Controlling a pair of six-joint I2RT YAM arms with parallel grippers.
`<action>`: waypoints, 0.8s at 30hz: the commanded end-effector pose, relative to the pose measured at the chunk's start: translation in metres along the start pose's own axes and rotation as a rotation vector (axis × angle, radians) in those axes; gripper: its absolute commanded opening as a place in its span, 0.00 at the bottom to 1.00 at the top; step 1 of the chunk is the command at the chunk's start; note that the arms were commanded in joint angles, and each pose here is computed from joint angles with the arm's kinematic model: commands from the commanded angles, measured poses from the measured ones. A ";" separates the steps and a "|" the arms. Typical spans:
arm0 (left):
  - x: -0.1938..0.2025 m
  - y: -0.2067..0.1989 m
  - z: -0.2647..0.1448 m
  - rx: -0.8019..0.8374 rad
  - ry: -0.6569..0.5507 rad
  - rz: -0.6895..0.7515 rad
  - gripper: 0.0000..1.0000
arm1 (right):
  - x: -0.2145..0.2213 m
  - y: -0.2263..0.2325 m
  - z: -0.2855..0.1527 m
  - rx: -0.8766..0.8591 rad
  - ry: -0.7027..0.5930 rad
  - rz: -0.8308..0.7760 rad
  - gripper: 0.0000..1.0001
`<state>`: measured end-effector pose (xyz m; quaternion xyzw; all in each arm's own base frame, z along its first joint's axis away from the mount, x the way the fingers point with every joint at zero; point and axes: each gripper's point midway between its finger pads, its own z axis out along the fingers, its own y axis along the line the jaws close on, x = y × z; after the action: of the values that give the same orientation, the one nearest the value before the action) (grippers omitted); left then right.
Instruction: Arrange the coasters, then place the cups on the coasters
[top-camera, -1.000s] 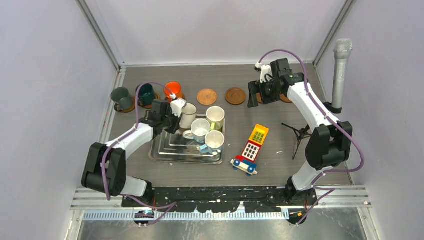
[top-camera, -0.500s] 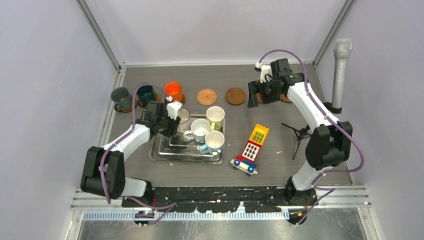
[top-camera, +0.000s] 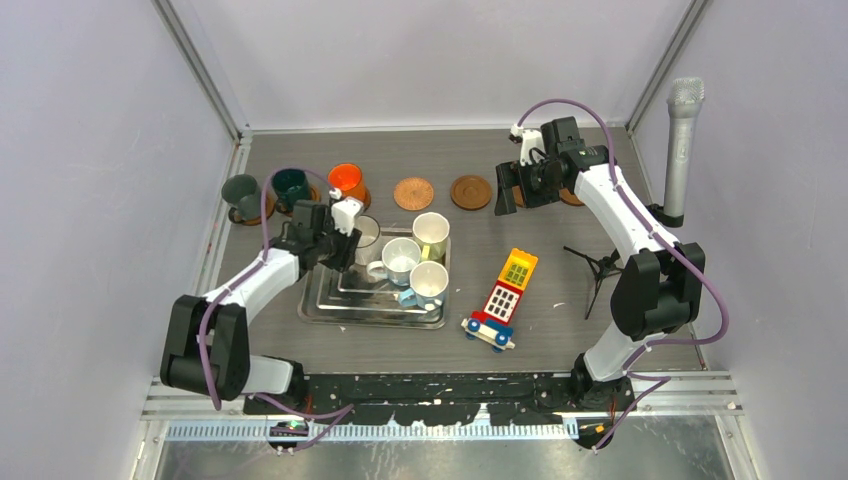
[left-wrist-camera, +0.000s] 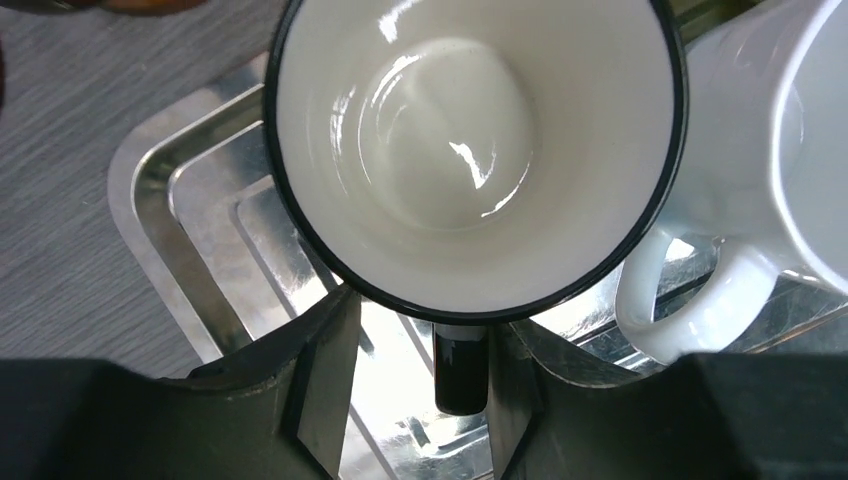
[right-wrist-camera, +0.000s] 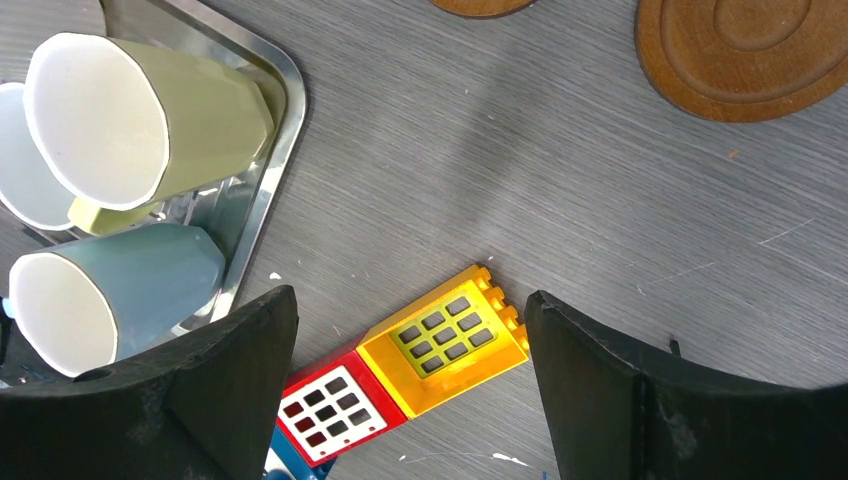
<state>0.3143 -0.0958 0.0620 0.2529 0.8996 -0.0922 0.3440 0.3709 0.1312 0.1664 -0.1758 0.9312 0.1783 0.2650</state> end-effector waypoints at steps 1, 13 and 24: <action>-0.041 0.008 -0.012 -0.040 -0.156 -0.001 0.47 | -0.009 0.006 -0.016 -0.006 -0.057 -0.008 0.88; -0.031 0.008 -0.004 -0.026 -0.109 -0.004 0.04 | -0.010 0.007 -0.015 -0.012 -0.057 -0.005 0.88; -0.086 0.001 -0.044 -0.008 -0.295 0.021 0.00 | -0.010 0.007 -0.016 -0.011 -0.059 -0.006 0.88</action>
<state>0.3183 -0.1019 0.0866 0.2440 0.8850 -0.1066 0.3819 0.3691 0.1317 0.1641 -0.1743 0.9321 0.1807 0.2610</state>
